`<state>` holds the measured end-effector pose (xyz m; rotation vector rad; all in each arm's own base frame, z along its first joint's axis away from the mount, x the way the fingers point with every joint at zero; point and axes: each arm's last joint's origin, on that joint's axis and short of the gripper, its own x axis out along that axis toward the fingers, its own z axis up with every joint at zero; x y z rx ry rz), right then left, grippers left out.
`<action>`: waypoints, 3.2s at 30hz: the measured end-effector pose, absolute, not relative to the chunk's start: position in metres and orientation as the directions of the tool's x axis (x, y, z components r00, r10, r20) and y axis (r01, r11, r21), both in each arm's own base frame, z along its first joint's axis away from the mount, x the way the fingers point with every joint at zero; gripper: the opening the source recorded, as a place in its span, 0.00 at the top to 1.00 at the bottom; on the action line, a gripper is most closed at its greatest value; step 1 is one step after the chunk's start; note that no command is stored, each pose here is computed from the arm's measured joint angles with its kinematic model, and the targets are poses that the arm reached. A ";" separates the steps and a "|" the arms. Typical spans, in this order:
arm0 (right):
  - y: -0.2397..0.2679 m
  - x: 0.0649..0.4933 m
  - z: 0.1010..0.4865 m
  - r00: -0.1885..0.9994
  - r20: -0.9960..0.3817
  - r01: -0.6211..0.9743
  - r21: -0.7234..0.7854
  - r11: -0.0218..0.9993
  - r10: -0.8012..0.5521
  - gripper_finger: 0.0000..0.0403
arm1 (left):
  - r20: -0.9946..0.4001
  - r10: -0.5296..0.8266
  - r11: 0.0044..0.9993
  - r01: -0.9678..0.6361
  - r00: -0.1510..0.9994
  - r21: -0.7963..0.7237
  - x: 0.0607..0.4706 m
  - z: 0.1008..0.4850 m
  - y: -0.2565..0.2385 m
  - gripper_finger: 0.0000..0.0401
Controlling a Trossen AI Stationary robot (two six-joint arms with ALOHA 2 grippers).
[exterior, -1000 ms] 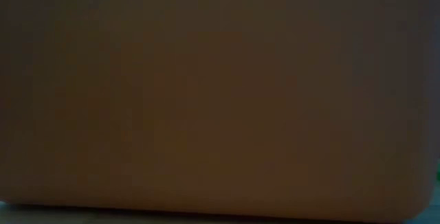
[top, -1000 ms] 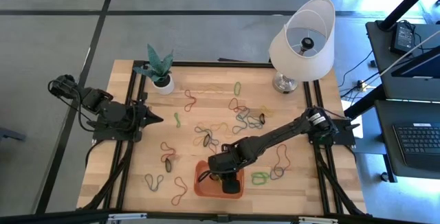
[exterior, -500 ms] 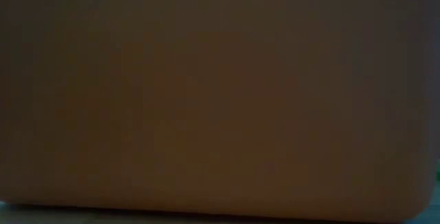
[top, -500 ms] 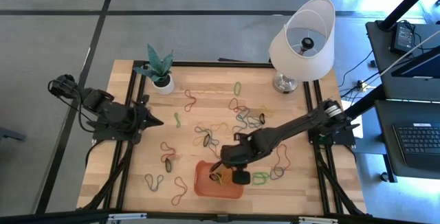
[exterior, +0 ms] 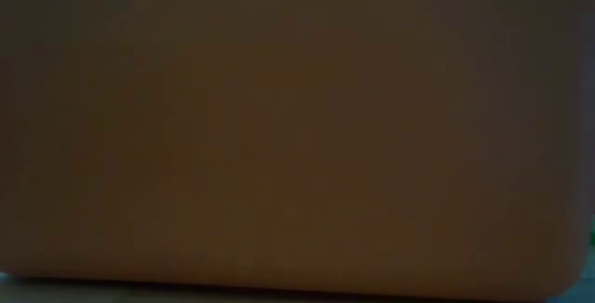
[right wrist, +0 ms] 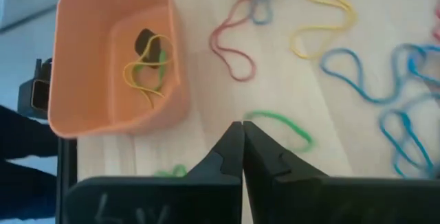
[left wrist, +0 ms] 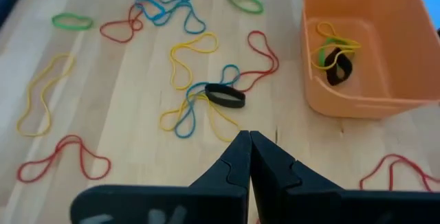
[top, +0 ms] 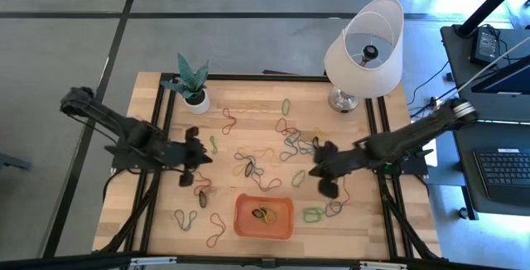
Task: Pick and place rubber bands into bin
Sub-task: Put the red rubber band into the bin
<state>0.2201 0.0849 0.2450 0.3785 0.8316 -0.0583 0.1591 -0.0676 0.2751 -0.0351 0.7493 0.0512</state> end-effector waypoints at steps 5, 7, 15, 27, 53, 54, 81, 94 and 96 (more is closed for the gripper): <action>0.067 0.178 0.232 0.722 -0.686 0.195 0.321 0.927 0.086 0.99 | -0.752 0.103 0.975 -0.214 0.651 -0.051 0.186 0.276 -0.074 1.00; 0.061 0.165 0.227 0.743 -0.665 0.184 0.313 0.932 0.077 0.99 | -0.795 0.123 0.951 -0.300 0.594 -0.077 0.195 0.273 -0.073 1.00; 0.047 0.134 0.213 0.803 -0.592 0.130 0.283 0.950 0.066 0.99 | -0.927 0.097 0.806 -0.575 0.362 -0.140 0.222 0.243 -0.068 0.99; 0.040 0.126 0.207 0.826 -0.562 0.077 0.200 0.977 0.050 0.98 | -0.997 0.062 0.504 -0.864 0.048 -0.010 0.242 0.187 -0.077 0.91; 0.041 0.127 0.208 0.828 -0.555 0.054 0.220 0.974 0.080 0.98 | -0.995 0.019 0.434 -0.896 -0.098 0.097 0.254 0.138 -0.101 0.72; 0.041 0.127 0.208 0.828 -0.556 0.053 0.220 0.974 0.080 0.98 | -0.994 0.032 0.441 -0.890 -0.108 0.111 0.253 0.138 -0.100 0.73; 0.041 0.128 0.210 0.844 -0.530 0.060 0.251 0.966 0.085 0.98 | -0.993 0.109 0.625 -0.780 0.049 0.030 0.293 0.218 -0.111 0.99; 0.041 0.128 0.210 0.841 -0.535 0.058 0.244 0.968 0.084 0.98 | -0.925 0.108 0.815 -0.566 0.366 -0.129 0.324 0.304 -0.120 1.00; 0.041 0.128 0.210 0.841 -0.535 0.058 0.243 0.968 0.084 0.98 | -0.902 0.094 0.841 -0.518 0.422 -0.155 0.327 0.316 -0.122 1.00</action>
